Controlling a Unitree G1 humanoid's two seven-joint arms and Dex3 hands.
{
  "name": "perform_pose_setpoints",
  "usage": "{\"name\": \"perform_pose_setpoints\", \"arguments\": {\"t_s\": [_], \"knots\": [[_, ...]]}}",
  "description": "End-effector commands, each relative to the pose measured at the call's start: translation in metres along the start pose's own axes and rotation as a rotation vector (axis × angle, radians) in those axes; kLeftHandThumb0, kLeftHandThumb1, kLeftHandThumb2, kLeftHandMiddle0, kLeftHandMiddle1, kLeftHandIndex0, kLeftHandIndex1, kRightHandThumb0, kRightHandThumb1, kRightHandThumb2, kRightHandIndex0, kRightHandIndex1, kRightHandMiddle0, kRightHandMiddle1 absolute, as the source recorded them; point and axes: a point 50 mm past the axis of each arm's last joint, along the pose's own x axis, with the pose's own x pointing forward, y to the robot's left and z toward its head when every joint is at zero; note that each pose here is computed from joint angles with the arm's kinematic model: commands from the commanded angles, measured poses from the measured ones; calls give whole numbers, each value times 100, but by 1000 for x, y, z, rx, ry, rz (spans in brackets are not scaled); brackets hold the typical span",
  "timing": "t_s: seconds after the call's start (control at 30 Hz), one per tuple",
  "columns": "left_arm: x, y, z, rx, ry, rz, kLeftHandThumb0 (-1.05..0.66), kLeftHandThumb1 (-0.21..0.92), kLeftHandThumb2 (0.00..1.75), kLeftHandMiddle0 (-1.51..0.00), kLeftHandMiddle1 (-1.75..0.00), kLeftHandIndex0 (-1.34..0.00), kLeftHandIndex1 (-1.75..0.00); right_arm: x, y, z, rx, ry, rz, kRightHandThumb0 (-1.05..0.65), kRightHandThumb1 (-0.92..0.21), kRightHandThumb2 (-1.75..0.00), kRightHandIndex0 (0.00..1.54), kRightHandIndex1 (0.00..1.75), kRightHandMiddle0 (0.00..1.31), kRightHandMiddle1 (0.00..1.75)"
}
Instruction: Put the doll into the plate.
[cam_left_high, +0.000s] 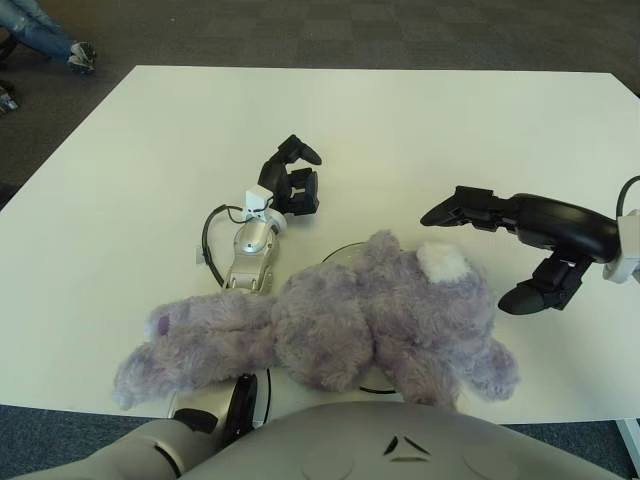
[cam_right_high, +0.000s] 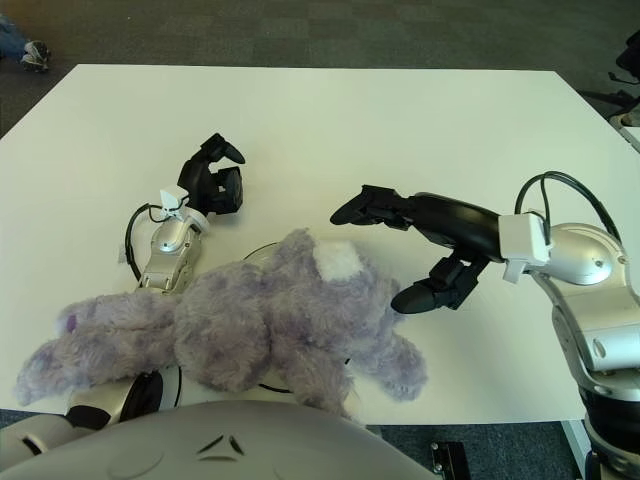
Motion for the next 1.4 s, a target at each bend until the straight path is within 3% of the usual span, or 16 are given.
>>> {"name": "perform_pose_setpoints", "arguments": {"t_s": [0.0, 0.17, 0.4, 0.63, 0.7, 0.93, 1.13, 1.37], "knots": [[-1, 1, 1, 5, -6, 7, -46, 39, 122, -119, -175, -56, -175, -4, -8, 1, 23, -44, -21, -75, -38, -78, 5, 25, 0, 72], [-1, 1, 1, 8, -4, 7, -46, 39, 123, -118, -175, -56, -175, -9, -22, -1, 24, -54, -107, -69, -32, -85, 10, 26, 0, 69], [-1, 2, 2, 14, 0, 9, -46, 39, 122, -118, -175, -55, -175, -14, -35, -4, -1, -41, -233, -67, -31, -89, 21, 32, 0, 82], [-1, 3, 1, 7, 3, 11, -45, 40, 122, -118, -175, -55, -175, -15, -45, -8, 13, 9, -325, -64, -32, -90, 17, 48, 0, 93], [-1, 3, 1, 4, 1, 10, -45, 40, 122, -118, -175, -55, -175, -14, -47, -11, 77, 29, -373, -62, -32, -91, 16, 52, 0, 95], [0, 4, 1, -2, -4, 8, -45, 40, 122, -119, -175, -55, -175, -15, -48, -20, 241, 78, -519, -53, -43, -94, 11, 70, 0, 101], [-1, 5, 1, -5, -7, 6, -46, 39, 122, -120, -175, -55, -175, -16, -48, -21, 253, 123, -622, -60, -58, -84, 9, 78, 0, 104], [-1, 5, 0, -5, -14, 3, -45, 39, 122, -121, -175, -55, -175, -16, -49, -25, 291, 149, -707, -62, -65, -79, 13, 86, 0, 111]]}}
